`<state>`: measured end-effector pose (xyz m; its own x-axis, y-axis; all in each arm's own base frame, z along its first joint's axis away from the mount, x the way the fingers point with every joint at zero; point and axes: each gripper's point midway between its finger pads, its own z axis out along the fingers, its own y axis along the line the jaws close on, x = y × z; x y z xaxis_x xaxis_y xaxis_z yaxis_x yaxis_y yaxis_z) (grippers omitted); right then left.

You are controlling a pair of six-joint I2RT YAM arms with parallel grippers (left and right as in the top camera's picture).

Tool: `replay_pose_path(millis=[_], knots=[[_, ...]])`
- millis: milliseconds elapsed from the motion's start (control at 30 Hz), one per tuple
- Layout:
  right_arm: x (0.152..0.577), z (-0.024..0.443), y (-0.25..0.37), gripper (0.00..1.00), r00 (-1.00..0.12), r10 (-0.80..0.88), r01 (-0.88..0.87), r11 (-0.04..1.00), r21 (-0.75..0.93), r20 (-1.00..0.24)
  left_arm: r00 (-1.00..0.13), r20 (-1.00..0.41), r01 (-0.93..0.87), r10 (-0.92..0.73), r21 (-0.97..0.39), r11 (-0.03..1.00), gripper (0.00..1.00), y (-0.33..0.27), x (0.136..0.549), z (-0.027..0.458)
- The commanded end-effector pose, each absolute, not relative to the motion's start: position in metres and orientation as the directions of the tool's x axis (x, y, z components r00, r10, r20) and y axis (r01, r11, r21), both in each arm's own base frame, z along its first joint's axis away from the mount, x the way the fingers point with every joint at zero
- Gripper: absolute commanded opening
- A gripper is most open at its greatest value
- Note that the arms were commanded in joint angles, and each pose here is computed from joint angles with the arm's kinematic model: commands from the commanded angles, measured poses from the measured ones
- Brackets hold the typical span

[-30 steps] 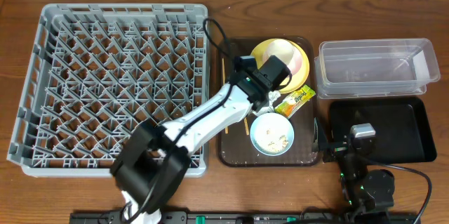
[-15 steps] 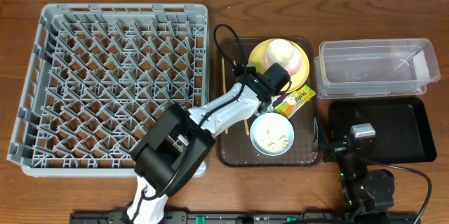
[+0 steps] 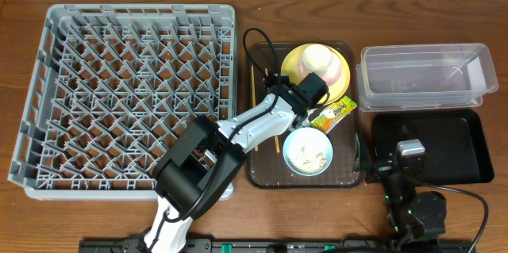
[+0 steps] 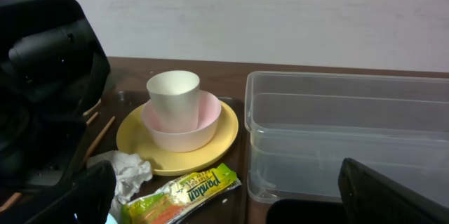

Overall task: Sort waste into correct bins and load items into the dishwasher rack
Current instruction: 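Lower the left gripper and close it on one wooden chopstick, then carry the chopstick into the grey dish rack and release it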

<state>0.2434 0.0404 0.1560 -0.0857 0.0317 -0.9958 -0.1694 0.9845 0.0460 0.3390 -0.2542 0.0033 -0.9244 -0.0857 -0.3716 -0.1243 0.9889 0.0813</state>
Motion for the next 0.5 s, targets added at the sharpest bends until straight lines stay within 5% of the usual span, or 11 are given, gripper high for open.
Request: replay_pose_path(millis=[0,200,467], knots=[[0.244,0.155,0.037,0.99,-0.089,0.029,-0.155,0.987,0.043,-0.996,-0.931,-0.359,-0.108,-0.058,0.122,0.987,0.06,-0.247,0.337,-0.007],[0.244,0.155,0.036,0.99,-0.089,0.029,-0.154,0.987,0.043,-0.996,-0.917,-0.398,-0.052,-0.009,0.097,0.994,0.06,-0.248,0.345,0.024],[0.244,0.155,0.036,0.99,-0.089,0.029,-0.154,0.987,0.043,-0.996,-0.851,-0.524,-0.024,-0.024,-0.006,1.0,0.06,-0.233,0.351,0.125]])
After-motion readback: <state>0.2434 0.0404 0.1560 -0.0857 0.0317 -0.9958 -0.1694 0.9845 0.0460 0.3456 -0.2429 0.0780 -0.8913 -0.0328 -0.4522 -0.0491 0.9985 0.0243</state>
